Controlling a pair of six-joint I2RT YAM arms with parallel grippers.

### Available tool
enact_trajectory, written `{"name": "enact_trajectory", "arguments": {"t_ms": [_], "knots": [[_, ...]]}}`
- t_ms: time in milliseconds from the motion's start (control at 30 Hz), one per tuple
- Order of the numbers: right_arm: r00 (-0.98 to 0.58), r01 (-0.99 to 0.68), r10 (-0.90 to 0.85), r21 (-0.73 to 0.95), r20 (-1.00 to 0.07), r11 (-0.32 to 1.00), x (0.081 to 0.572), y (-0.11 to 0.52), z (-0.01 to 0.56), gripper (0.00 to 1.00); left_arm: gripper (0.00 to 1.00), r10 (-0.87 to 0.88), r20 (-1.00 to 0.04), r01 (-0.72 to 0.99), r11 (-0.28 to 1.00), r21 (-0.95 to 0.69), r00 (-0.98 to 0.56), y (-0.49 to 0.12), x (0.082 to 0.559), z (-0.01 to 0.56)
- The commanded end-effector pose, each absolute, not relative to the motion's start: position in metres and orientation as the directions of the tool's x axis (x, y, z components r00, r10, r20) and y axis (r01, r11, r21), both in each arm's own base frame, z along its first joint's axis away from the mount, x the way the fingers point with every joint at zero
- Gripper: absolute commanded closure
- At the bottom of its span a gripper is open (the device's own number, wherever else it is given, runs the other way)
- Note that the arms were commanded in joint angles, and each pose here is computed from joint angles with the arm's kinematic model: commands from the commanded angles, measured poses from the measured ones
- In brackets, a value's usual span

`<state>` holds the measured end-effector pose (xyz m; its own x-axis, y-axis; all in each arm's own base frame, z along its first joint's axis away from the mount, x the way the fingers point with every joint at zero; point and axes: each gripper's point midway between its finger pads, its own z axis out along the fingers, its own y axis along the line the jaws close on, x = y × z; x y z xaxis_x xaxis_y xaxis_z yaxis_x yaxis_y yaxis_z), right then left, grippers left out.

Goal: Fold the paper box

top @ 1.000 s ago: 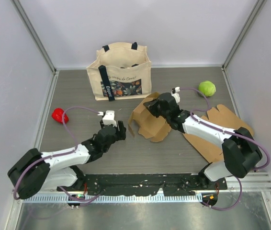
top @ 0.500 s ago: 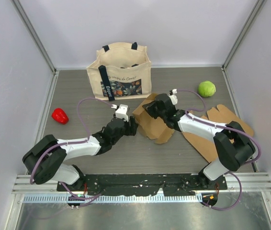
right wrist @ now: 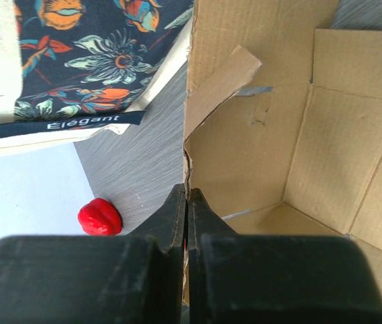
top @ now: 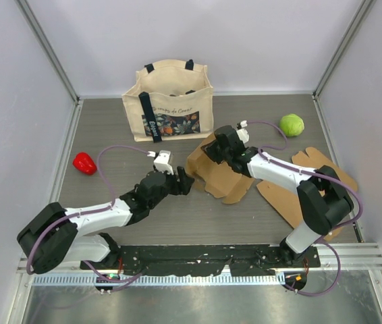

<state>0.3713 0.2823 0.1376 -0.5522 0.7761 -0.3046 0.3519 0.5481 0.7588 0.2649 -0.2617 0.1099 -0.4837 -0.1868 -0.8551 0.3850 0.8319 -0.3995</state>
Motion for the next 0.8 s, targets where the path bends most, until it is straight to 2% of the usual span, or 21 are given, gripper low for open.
{"name": "enact_trajectory", "arguments": {"t_ms": [0,333,500,700,767], "knots": [[-0.537,0.352,0.788,0.770,-0.299,0.532,0.380,0.286,0.147,0.99,0.30,-0.268,-0.849,0.379,0.805,-0.457,-0.455,-0.265,0.269,0.129],[-0.535,0.370,0.804,0.784,-0.259,0.499,0.378,0.284,0.145,0.99,0.40,-0.233,-0.856,0.414,0.797,-0.440,-0.461,-0.285,0.281,0.118],[-0.525,0.372,0.815,0.795,-0.244,0.478,0.375,0.282,0.146,0.99,0.38,-0.263,-0.853,0.414,0.785,-0.460,-0.450,-0.298,0.290,0.124],[-0.506,0.279,0.786,0.795,-0.355,0.539,0.371,0.267,0.154,0.99,0.39,-0.257,-0.877,0.368,0.833,-0.414,-0.406,-0.304,0.299,0.120],[-0.503,0.270,0.785,0.796,-0.363,0.541,0.367,0.262,0.151,0.99,0.41,-0.235,-0.893,0.333,0.866,-0.372,-0.384,-0.301,0.302,0.113]]}}
